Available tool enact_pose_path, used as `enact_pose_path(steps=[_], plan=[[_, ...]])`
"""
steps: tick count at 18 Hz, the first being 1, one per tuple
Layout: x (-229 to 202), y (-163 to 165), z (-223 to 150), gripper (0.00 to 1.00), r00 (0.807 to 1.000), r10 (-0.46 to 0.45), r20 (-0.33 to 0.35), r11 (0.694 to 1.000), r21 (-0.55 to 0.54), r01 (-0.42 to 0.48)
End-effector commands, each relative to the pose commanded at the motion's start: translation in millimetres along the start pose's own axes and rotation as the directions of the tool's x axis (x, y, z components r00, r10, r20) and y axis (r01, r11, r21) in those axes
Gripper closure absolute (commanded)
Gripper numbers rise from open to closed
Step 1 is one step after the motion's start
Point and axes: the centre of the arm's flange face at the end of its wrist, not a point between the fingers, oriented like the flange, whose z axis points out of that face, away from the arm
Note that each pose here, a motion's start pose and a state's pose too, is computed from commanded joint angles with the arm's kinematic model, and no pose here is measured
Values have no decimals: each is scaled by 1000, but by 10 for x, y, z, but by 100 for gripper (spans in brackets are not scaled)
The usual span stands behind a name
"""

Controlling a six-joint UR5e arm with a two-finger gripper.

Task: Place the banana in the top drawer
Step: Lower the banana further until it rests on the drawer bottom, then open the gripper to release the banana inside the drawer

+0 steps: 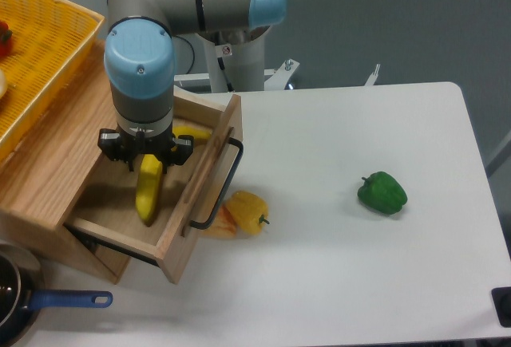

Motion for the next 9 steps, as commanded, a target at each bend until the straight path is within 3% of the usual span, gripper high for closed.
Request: enact_pose_path(steps=[9], plan=[[20, 52, -172, 42, 1000, 2, 4, 1000, 30, -3]])
